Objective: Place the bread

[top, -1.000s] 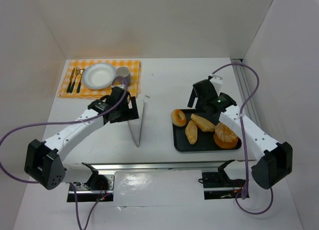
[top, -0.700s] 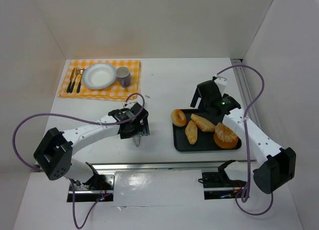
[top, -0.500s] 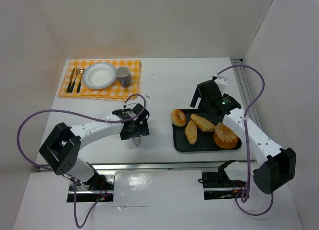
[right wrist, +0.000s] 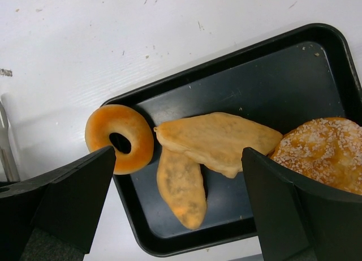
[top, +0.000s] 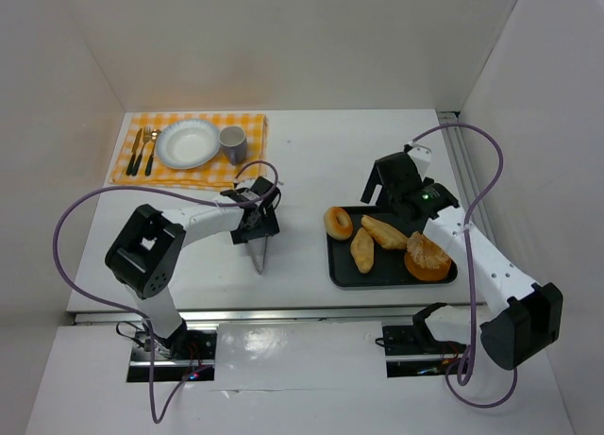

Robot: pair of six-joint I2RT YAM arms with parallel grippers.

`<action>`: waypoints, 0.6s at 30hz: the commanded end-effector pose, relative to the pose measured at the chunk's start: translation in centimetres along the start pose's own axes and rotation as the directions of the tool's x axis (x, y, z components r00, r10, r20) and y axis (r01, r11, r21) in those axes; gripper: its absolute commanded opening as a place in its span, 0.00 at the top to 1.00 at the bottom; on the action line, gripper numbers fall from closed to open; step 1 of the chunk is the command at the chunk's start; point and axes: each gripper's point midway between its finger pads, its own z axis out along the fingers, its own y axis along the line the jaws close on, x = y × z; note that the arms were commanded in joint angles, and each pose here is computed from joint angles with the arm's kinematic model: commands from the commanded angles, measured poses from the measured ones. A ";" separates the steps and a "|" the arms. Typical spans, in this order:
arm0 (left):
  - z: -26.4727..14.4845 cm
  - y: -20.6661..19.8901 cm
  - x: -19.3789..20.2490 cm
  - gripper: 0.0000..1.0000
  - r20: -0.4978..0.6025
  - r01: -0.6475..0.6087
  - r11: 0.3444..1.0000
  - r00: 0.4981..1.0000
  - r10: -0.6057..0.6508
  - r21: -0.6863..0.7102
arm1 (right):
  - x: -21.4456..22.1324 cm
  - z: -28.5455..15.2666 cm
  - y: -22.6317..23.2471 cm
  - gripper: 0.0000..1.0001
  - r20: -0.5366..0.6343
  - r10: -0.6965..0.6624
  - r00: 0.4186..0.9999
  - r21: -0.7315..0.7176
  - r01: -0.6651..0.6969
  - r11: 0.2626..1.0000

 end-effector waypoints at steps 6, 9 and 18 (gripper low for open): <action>1.6 -0.9 -0.2 0.48 0.016 -0.039 0.999 0.999 0.039 0.007 | -1.1 -0.5 0.5 0.00 0.045 0.036 0.998 -0.038 -0.034 0.999; 0.8 -0.8 0.0 0.69 0.028 -0.091 0.996 0.996 0.090 0.024 | -1.1 -0.5 0.5 0.00 0.045 0.036 0.998 -0.038 -0.034 0.999; -6.8 -3.0 2.9 0.86 0.100 -0.442 0.885 0.897 0.432 0.143 | -1.8 -0.5 0.1 0.00 0.067 0.038 0.997 -0.022 -0.036 0.999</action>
